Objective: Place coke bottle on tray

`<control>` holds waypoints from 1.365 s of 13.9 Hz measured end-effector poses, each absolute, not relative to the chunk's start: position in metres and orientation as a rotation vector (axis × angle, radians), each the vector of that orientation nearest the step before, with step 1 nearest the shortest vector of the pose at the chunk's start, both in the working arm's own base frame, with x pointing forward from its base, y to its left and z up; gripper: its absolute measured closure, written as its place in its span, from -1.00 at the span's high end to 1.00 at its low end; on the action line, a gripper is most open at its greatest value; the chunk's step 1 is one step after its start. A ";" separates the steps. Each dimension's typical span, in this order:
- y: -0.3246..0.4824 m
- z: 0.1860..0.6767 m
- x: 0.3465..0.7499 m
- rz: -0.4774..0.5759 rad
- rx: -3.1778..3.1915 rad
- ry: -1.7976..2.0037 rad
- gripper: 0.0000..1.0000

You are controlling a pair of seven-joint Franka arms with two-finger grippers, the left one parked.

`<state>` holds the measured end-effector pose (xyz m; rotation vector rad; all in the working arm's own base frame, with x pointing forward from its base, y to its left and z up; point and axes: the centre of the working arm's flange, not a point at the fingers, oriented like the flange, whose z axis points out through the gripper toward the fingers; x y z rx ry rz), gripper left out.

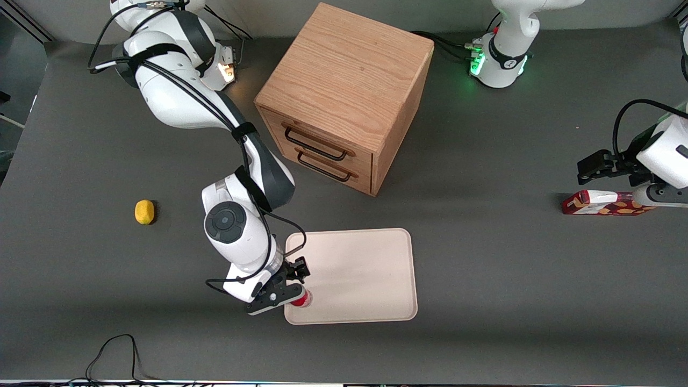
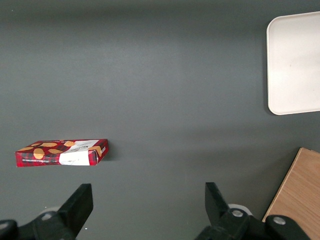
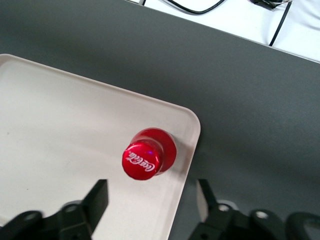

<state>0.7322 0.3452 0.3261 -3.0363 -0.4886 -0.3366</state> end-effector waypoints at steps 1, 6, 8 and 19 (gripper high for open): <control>0.345 0.327 0.732 -0.339 -3.036 -0.488 0.96; 0.343 0.351 0.730 -0.333 -3.041 -0.486 1.00; 0.337 0.375 0.726 -0.303 -3.060 -0.481 1.00; 0.116 0.501 0.684 -0.067 -3.106 0.029 1.00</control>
